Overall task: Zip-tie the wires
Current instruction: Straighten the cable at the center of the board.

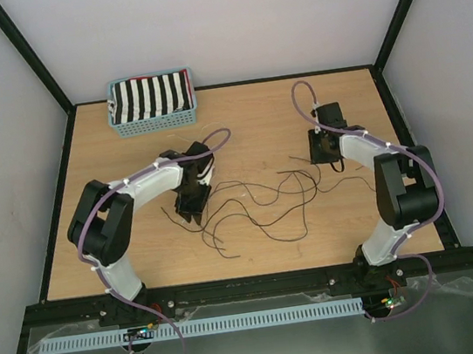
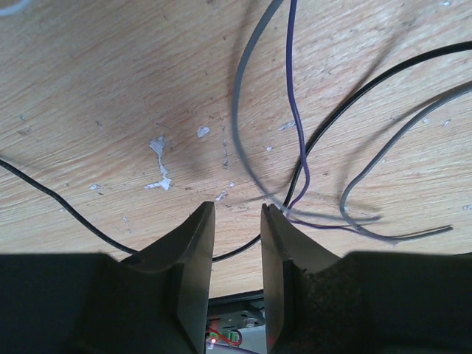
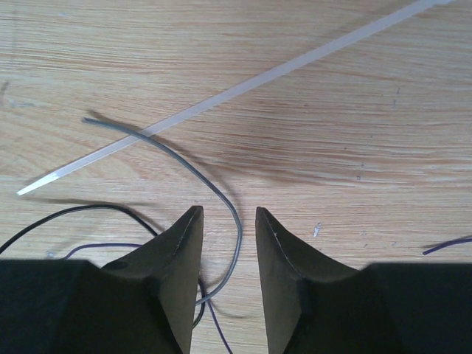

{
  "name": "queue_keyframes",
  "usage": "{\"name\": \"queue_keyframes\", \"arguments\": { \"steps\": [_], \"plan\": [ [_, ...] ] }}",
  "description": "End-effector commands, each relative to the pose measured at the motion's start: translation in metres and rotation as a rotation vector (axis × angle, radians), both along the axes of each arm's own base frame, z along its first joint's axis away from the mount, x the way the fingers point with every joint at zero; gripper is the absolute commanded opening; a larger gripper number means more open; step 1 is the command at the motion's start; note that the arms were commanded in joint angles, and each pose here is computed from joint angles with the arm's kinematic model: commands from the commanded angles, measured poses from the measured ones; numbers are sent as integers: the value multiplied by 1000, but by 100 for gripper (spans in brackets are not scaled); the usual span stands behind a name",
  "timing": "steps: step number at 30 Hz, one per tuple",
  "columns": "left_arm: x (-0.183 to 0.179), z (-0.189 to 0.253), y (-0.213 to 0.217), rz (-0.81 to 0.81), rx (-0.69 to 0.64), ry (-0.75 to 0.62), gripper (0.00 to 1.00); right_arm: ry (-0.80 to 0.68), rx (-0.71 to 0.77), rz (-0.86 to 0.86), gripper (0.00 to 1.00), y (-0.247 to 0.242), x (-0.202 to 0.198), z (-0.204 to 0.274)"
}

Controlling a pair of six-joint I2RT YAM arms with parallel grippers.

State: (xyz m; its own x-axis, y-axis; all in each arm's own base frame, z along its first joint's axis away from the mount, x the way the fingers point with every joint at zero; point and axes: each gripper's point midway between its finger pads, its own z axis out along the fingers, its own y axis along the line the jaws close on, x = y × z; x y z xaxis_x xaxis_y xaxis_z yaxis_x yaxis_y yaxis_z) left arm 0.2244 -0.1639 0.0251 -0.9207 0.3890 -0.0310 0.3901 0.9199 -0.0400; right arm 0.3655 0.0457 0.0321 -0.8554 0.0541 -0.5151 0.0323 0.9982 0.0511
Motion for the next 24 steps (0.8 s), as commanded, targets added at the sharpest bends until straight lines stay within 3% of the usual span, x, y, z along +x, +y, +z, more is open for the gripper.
{"name": "queue_keyframes", "arguments": {
  "steps": [1, 11, 19, 24],
  "plan": [
    [3, 2, -3, -19, 3, 6, 35, -52, 80, 21, 47, 14, 7, 27],
    [7, 3, -8, -14, -8, 5, 49, -144, 162, 57, 66, 29, 12, 64],
    [25, 50, -7, 28, -107, -130, 77, -302, 203, 59, 80, 33, 17, 110],
    [38, 87, 3, 99, -224, -207, 91, -374, 219, 50, 82, 33, 17, 130]
  ]
}}
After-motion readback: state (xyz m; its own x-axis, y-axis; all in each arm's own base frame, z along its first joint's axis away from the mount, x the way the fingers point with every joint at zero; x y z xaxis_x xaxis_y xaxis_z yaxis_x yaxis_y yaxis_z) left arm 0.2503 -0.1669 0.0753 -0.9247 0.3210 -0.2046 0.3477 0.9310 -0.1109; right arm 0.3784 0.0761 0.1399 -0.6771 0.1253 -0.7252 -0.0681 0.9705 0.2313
